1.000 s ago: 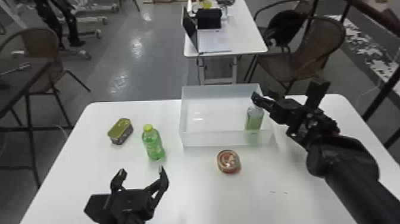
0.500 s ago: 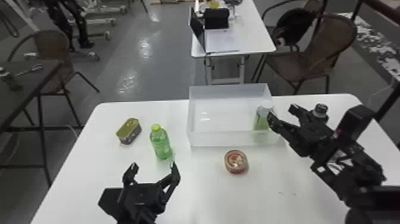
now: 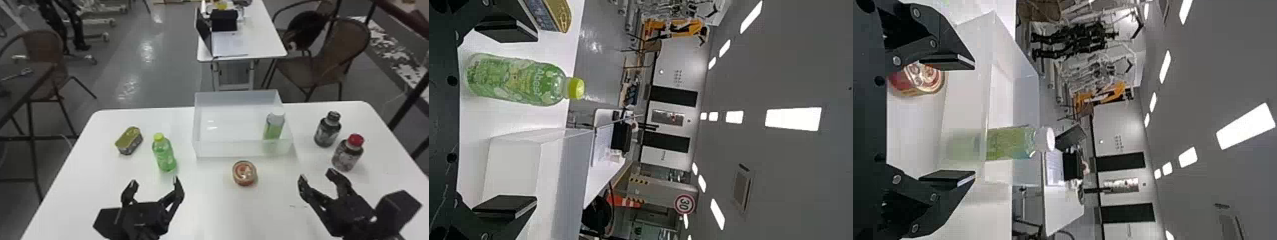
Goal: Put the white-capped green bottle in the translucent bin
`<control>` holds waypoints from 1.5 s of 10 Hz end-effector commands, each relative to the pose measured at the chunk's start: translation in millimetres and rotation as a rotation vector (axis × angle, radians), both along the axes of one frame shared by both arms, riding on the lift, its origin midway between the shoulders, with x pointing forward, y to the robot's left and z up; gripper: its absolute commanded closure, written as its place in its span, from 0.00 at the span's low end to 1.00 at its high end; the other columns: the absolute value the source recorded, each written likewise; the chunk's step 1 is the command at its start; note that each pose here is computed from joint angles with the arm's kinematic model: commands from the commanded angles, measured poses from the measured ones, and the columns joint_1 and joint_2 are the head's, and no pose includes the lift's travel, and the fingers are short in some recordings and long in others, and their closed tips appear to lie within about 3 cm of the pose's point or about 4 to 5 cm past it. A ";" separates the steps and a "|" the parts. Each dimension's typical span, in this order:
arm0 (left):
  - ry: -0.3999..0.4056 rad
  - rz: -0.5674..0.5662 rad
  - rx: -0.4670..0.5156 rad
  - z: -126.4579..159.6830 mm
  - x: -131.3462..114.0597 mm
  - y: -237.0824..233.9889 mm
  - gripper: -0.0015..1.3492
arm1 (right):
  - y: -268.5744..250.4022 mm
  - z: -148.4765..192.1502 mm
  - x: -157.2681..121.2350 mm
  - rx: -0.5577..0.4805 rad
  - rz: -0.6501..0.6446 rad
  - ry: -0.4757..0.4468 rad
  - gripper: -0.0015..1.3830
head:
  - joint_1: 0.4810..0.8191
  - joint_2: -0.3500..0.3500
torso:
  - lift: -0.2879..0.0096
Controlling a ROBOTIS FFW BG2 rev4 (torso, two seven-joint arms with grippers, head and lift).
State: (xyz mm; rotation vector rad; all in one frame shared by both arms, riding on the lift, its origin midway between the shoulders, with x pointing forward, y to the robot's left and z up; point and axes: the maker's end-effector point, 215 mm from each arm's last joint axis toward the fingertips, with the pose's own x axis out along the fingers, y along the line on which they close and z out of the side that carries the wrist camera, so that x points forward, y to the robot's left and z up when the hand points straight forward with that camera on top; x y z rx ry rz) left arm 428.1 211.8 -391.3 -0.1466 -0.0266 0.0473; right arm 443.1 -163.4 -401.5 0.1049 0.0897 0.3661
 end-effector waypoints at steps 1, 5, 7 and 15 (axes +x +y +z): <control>0.009 -0.007 0.002 -3.2 -3.7 -2.6 0.11 | -6.3 -6.0 -19.3 -0.002 -0.039 -0.001 0.35 | 0.63 0.59 | 0.82; 0.007 -0.009 0.006 -0.1 -4.3 -3.6 0.11 | -11.6 -8.9 -25.2 -0.014 -0.094 0.001 0.35 | 0.63 0.57 | 0.82; 0.010 -0.008 0.008 -0.5 -5.6 -3.6 0.11 | -11.2 -8.2 -25.5 -0.007 -0.101 -0.002 0.35 | 0.63 0.56 | 0.82; 0.031 -0.005 0.014 -5.4 -11.4 -0.2 0.11 | -17.3 -10.8 -36.5 0.006 -0.143 0.005 0.35 | 0.63 0.56 | 0.82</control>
